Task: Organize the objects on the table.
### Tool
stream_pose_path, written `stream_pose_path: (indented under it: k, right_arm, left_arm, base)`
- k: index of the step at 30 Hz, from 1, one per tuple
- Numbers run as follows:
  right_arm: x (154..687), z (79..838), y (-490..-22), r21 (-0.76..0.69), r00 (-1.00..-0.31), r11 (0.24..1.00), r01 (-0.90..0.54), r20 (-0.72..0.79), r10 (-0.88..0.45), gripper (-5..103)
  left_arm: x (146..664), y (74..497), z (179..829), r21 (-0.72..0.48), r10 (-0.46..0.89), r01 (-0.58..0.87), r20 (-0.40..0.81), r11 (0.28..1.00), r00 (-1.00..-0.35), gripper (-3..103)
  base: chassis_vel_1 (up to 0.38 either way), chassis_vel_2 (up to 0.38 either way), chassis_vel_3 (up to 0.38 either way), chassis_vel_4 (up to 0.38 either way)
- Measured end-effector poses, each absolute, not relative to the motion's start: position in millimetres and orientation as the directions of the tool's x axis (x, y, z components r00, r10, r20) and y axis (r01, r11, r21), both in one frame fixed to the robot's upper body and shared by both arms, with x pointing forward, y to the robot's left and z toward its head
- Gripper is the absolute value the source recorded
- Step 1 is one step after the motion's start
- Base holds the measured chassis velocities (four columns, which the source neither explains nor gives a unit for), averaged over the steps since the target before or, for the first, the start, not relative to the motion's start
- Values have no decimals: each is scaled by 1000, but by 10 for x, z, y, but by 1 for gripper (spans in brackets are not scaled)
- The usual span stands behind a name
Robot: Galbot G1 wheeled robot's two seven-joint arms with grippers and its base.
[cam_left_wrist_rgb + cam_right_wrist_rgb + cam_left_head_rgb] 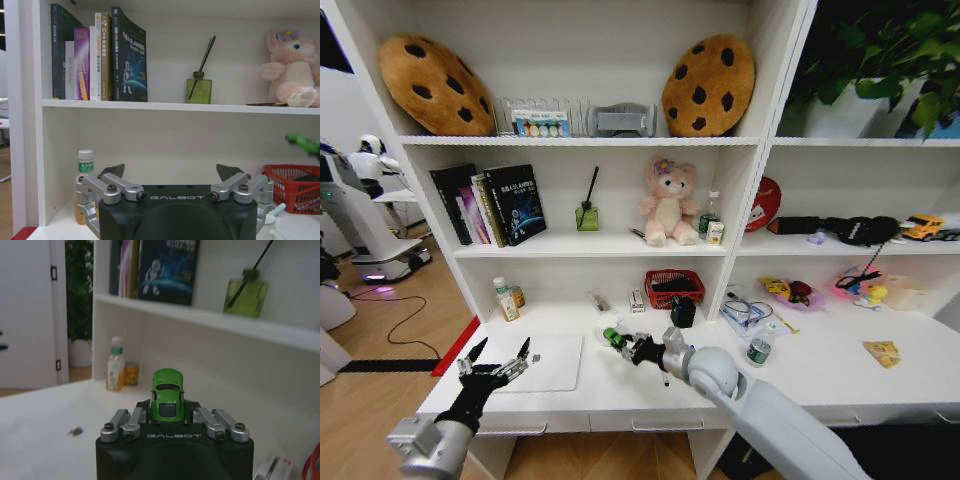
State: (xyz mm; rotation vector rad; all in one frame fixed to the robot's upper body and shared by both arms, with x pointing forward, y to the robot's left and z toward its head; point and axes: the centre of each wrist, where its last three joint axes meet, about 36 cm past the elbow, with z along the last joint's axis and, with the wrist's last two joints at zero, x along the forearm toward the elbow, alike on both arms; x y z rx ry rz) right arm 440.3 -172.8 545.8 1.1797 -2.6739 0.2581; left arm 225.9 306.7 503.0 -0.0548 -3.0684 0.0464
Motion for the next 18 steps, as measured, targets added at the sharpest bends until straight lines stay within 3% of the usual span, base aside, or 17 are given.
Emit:
stream_pose_path:
  k: [5, 18]
  right_arm:
    - [5046, 5900, -1785, -74, -776, 773, -630, 91, -624, 35]
    - [6093, 6074, -1610, -31, -879, 879, -475, 53, -473, 35]
  left_arm:
    - [2259, 3066, 5030, -31, 37, 35, 72, 999, -997, 100]
    - [2259, 3067, 5030, -31, 37, 35, 72, 999, -997, 100]
  base:
    - [0, 0, 0, 0]
    - [0, 0, 0, 0]
